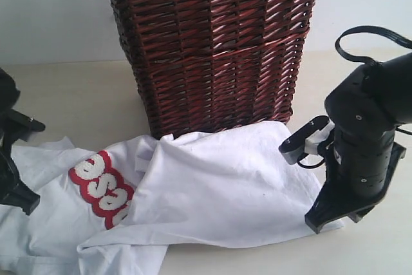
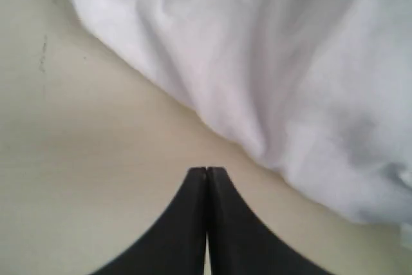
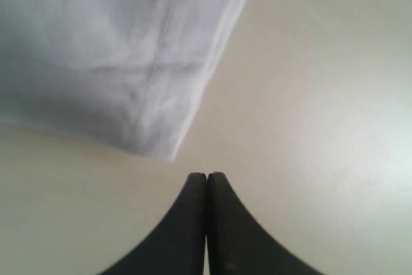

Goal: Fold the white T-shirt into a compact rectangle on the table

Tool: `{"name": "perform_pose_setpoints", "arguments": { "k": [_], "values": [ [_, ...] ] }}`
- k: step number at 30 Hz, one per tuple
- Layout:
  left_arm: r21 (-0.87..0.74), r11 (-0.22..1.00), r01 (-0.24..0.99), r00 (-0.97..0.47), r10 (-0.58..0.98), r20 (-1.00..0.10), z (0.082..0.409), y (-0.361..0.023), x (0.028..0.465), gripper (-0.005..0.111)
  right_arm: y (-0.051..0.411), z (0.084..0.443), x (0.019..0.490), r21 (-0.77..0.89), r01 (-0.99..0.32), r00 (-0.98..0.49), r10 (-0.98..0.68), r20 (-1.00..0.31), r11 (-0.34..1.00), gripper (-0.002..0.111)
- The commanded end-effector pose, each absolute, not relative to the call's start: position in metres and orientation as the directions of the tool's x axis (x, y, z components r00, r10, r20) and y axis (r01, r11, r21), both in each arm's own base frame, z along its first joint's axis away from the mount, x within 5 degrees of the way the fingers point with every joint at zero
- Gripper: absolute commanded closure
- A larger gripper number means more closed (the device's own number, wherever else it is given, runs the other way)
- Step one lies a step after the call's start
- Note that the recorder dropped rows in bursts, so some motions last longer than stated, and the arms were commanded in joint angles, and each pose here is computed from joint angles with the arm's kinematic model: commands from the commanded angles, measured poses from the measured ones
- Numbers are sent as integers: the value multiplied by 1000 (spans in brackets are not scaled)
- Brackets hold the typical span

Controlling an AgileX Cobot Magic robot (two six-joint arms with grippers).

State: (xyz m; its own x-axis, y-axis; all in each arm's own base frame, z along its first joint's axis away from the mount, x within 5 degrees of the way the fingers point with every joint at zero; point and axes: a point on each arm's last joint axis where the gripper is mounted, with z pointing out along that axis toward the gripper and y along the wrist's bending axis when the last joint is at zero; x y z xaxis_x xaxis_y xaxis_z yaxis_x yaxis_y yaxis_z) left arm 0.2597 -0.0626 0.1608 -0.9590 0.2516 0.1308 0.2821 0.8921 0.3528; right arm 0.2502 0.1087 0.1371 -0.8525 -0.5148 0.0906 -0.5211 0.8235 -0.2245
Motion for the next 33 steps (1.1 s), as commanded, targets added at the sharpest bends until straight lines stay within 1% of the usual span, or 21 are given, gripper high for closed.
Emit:
{"name": "perform_pose_setpoints", "arguments": {
  "k": [1,2,4,5,7,8,12,14,17,19,22,25,28,31,33],
  "values": [
    [147,957,250,-968,251,16,175,-78,254,107,108,151,250,-223,-511,-854,-520,23,830,108],
    [10,962,274,-961,275,-16,172,-91,250,107,114,153,251,-177,-519,-847,-531,-29,836,108],
    [-159,929,335,-942,332,-48,166,-109,242,107,127,153,253,-73,-577,-805,-581,-123,814,108],
    [-243,895,375,-926,375,-48,159,-119,236,107,132,153,252,-25,-604,-786,-600,-146,797,108],
    [-281,867,411,-906,423,-20,148,-127,229,107,138,150,251,32,-619,-778,-608,-158,785,108],
    [-263,869,419,-899,438,14,140,-129,228,107,138,148,251,32,-625,-775,-614,-152,780,108],
    [-167,905,391,-899,414,143,115,-122,228,107,137,138,252,18,-634,-769,-629,-114,773,108],
    [-113,915,389,-883,404,239,105,-115,225,107,135,134,253,1,-633,-771,-630,-95,774,108],
    [-81,915,395,-845,396,359,99,-109,219,107,130,123,256,-49,-617,-784,-619,-51,786,108],
    [-83,911,403,-824,401,400,100,-108,215,107,128,114,258,-79,-604,-795,-606,-15,793,108],
    [-63,896,439,-789,418,450,105,-102,211,107,126,99,257,-81,-602,-798,-601,41,794,108],
    [6,888,459,-797,409,445,112,-96,213,107,124,87,255,-76,-608,-793,-600,105,790,108],
    [95,881,463,-827,390,406,121,-90,218,107,119,81,250,-87,-627,-773,-604,193,775,108],
    [233,884,405,-893,329,306,138,-80,232,107,114,84,245,-94,-621,-768,-581,268,778,108],
    [287,888,359,-924,296,241,149,-73,238,107,110,88,239,-93,-621,-759,-567,318,778,108]
  ]
}}
